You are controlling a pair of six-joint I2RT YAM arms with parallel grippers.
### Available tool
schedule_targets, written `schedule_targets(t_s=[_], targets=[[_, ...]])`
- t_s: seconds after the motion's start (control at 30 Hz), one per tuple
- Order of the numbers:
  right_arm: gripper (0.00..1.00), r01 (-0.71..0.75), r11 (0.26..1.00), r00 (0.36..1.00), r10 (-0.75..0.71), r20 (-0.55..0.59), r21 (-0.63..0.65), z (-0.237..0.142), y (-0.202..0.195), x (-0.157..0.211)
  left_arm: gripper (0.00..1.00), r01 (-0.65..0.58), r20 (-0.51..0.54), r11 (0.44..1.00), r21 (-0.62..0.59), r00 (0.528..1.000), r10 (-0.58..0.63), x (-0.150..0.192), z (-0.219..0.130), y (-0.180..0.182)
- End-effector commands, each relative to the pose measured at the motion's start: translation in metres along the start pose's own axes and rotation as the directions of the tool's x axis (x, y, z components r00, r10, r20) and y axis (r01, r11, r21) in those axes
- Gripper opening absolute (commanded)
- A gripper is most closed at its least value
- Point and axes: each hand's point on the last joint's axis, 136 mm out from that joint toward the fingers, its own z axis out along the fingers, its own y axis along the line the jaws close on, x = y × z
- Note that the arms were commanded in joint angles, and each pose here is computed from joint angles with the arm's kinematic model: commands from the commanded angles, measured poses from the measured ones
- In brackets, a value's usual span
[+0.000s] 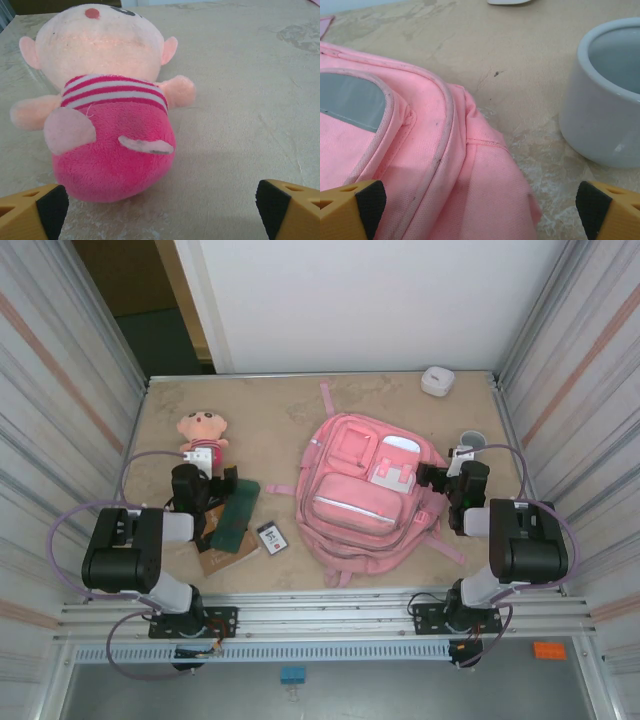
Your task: Pack the student bag
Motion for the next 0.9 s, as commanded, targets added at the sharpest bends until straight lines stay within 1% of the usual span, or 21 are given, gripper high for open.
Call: schedule_targets(t_s=[0.0, 0.73, 0.87], targets=[[0.99, 0.022, 1.000, 0.999, -0.022, 0.031, -0.003, 0.0015, 0.0020, -0.0113, 0.99, -0.013, 0.026, 1.000, 0.001, 1.000, 0.013, -0.0118, 0.0008, 0.0002], [0.99, 0.023, 1.000, 0.999, -0.023, 0.033, -0.004, 0.0012, 0.0021, -0.0116, 0.99, -0.012, 0.026, 1.000, 0.003, 1.000, 0.012, -0.0116, 0.0005, 0.0003], [0.99, 0.017, 1.000, 0.999, -0.017, 0.032, 0.009, 0.0007, 0.0004, -0.0162, 0.94, -0.012, 0.036, 1.000, -0.020, 0.999, 0.013, -0.0156, -0.0003, 0.0028]])
